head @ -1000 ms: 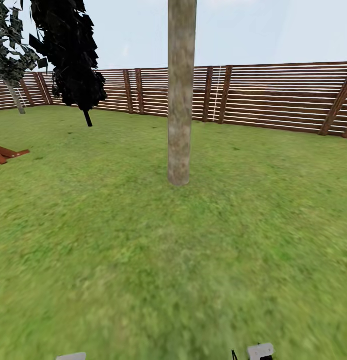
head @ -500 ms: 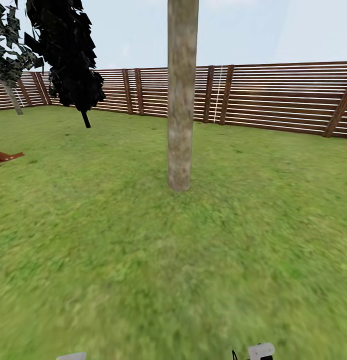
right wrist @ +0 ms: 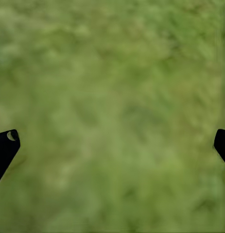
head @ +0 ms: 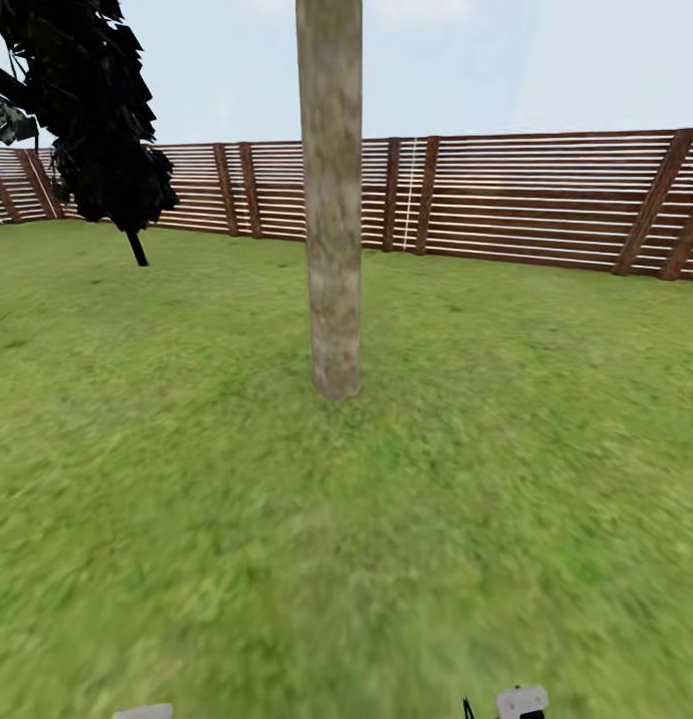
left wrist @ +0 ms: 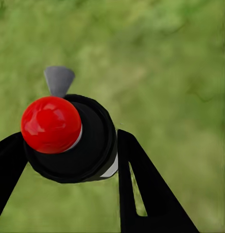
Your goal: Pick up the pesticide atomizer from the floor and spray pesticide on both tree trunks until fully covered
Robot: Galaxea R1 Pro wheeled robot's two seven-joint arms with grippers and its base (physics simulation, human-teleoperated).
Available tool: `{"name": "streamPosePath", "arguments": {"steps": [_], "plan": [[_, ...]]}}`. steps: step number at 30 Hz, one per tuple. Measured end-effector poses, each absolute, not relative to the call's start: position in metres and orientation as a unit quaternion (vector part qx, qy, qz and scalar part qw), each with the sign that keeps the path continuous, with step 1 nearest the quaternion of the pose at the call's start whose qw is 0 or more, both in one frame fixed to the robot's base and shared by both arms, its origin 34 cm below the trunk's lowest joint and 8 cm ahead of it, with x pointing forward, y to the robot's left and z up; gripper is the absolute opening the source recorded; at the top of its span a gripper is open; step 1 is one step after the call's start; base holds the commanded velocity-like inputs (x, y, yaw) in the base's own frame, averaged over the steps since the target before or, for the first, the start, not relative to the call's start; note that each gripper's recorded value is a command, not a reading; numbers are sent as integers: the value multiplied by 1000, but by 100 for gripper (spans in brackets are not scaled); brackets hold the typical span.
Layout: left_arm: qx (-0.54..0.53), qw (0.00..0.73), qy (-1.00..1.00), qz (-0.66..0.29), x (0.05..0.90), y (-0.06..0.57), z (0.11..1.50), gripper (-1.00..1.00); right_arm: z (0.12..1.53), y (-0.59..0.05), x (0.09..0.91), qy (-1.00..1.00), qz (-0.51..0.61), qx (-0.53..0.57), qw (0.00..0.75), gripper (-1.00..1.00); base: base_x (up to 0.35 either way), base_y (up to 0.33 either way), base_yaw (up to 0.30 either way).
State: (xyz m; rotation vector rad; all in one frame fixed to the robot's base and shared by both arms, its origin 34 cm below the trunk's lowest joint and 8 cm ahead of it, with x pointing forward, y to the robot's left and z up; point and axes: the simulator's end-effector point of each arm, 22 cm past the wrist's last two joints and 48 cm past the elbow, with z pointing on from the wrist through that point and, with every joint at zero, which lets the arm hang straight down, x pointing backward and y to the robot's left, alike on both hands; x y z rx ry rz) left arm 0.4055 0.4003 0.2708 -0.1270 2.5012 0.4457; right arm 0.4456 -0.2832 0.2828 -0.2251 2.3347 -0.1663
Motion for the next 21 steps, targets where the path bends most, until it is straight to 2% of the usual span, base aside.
{"name": "streamPosePath", "arguments": {"steps": [5, 21], "plan": [[-48, 297, 939, 167, 407, 400, 272, -100, 285, -283, 447, 915, -66, -88, 387, 100, 343, 0, -112], [-49, 303, 937, 167, 411, 400, 276, -100, 289, -283, 451, 913, -66, -88, 393, 100, 343, 0, -3]]}}
